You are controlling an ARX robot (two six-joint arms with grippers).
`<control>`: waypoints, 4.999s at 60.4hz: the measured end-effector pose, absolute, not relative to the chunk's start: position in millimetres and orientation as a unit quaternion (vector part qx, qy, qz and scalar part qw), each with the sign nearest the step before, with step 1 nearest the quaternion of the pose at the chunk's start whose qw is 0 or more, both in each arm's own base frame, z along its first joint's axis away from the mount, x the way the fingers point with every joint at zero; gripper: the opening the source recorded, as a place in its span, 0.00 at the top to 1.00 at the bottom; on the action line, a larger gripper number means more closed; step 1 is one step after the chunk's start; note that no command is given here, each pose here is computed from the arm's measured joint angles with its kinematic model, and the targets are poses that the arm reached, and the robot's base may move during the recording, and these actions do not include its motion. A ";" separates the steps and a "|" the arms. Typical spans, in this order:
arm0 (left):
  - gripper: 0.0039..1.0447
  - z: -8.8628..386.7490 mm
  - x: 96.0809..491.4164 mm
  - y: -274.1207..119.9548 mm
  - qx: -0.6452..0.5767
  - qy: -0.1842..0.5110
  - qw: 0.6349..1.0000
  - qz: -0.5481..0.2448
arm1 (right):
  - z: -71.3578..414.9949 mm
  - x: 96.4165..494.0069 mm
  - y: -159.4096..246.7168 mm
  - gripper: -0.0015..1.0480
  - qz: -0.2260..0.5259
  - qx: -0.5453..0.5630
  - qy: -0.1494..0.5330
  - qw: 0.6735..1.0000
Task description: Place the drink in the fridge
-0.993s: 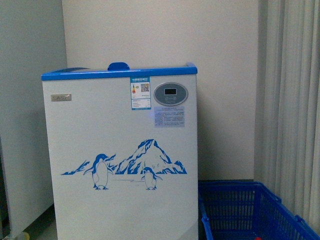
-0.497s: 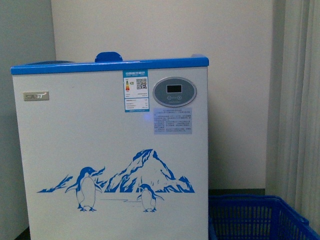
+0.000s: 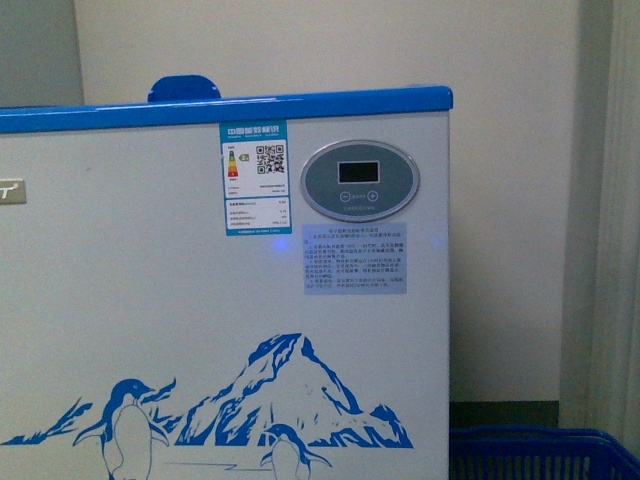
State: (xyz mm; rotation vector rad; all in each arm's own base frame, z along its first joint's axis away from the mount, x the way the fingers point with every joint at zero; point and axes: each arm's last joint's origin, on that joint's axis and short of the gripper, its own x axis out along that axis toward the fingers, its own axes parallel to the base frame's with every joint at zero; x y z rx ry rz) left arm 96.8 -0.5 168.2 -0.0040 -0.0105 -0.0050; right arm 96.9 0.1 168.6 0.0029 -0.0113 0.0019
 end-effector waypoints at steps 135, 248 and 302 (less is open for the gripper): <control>0.08 168.3 96.8 -0.5 -0.002 -0.005 1.000 -0.002 | -160.4 371.1 -84.2 0.07 -0.309 -0.015 0.594 0.742; 0.08 168.2 96.8 -0.5 -0.002 -0.005 1.000 -0.002 | 312.8 182.0 -4.9 0.59 -0.182 0.078 0.018 0.980; 0.08 168.3 96.8 -0.5 -0.002 -0.005 1.000 -0.002 | 293.5 102.7 31.3 0.59 -0.236 0.053 -0.054 0.969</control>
